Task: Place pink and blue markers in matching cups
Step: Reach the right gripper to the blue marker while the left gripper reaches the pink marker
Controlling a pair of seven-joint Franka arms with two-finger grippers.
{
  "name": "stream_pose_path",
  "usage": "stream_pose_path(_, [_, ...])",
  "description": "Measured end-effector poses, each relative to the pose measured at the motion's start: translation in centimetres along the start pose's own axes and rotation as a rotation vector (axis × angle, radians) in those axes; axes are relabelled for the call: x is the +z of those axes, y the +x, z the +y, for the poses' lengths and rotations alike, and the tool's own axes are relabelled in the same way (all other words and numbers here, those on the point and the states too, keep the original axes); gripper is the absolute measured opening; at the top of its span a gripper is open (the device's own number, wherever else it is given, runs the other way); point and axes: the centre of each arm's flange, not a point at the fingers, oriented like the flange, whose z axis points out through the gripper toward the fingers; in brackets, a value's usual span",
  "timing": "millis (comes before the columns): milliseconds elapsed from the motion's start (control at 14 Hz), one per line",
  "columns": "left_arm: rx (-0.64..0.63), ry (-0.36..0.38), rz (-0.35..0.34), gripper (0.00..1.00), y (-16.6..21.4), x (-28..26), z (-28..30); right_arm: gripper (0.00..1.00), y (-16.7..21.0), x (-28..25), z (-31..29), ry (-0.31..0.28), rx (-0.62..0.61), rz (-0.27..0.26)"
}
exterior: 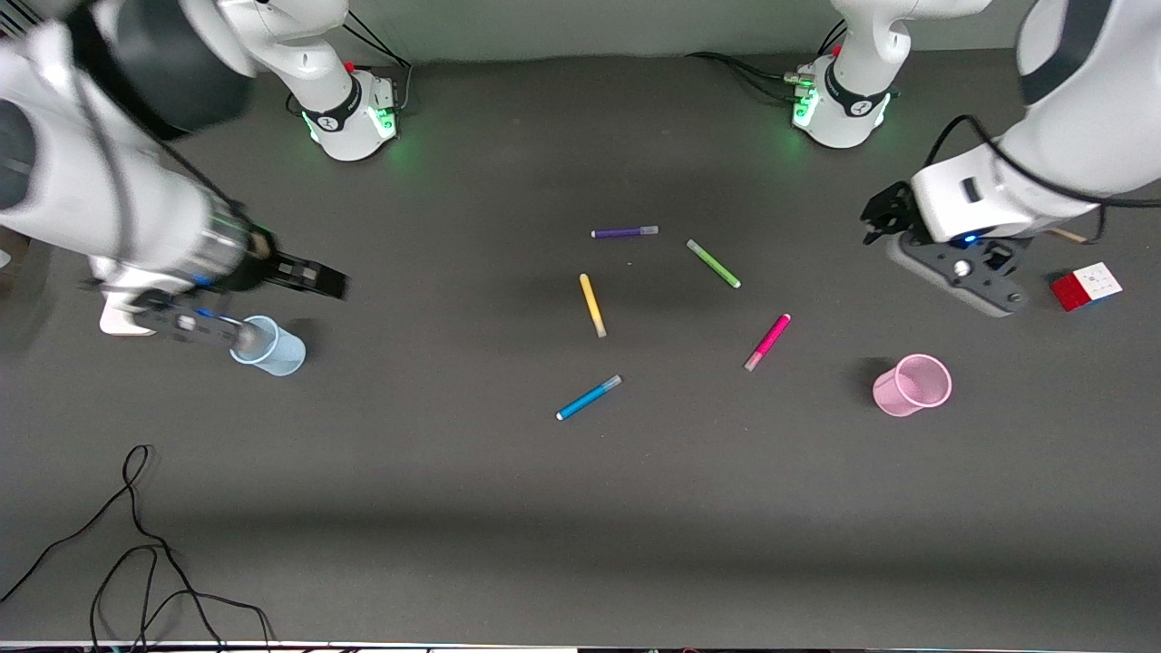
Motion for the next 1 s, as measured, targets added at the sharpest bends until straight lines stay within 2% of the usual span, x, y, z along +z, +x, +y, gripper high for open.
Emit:
stream_pose_path(143, [-0.012,0.01,-0.009,1.0,0.4,1.6,0.6,1.0,0.1,3.2,-5.5,0.029,0.159,0.02])
stream_pose_path(286, [-0.017,0.017,0.001,0.99,0.8,3.3,0.5,1.0,0.7,7.7,-10.4,0.086,0.33,0.044])
stream_pose_path(571, [-0.017,0.058,0.023,0.99,1.5,11.7,0.1,1.0,2.7,17.8,-16.2,0.151,0.667,0.039])
stream_pose_path(786, [-0.014,0.087,0.037,1.0,1.7,18.5,1.2,1.0,4.7,22.8,-17.7,0.193,0.808,0.092])
stream_pose_path(1000, [0.005,0.085,0.044,1.0,1.5,24.0,1.8,1.0,4.3,27.7,-19.9,0.179,0.802,0.099])
